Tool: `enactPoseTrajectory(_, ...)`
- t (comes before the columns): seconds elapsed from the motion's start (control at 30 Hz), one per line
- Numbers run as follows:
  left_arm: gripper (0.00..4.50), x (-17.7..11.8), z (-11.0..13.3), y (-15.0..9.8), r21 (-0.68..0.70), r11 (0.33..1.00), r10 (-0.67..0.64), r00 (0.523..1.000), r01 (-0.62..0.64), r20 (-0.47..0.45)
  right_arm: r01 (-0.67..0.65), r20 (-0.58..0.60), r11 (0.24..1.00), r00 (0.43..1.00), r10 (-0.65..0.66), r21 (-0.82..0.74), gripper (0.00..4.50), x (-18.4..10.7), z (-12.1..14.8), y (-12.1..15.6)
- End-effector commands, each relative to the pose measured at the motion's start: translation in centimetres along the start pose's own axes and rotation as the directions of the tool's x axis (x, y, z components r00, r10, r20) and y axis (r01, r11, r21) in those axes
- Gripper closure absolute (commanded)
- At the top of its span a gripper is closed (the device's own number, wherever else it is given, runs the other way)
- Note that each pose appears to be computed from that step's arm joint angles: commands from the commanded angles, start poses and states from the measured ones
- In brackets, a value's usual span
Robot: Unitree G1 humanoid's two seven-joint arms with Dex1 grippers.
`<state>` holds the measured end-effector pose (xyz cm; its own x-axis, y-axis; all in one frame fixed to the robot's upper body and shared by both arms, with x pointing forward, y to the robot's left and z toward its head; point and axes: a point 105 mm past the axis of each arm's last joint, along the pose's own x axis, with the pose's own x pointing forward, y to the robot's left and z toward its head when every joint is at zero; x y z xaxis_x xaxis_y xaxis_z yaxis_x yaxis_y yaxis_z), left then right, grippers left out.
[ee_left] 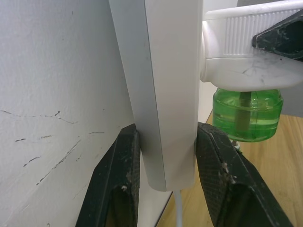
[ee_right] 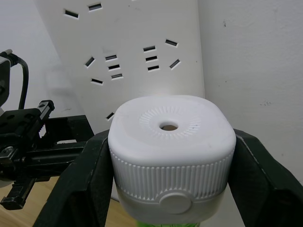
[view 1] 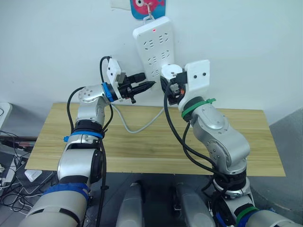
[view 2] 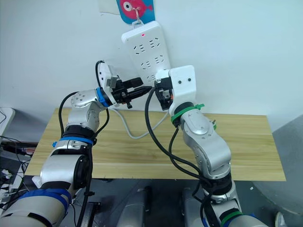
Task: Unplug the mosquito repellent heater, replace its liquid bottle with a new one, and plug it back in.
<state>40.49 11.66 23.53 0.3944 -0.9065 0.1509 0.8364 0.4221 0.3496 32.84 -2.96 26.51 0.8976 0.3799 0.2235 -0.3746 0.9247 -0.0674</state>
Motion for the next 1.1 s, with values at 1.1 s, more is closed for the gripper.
enactPoseTrajectory(1.1, 3.16, 1.3, 1.4, -1.4, 0.087, 0.99, -0.114, 0.993, 0.112, 0.02, -0.031, 0.021, 0.999, 0.999, 0.031, -0.017, 0.04, -3.9, 1.0, -0.5)
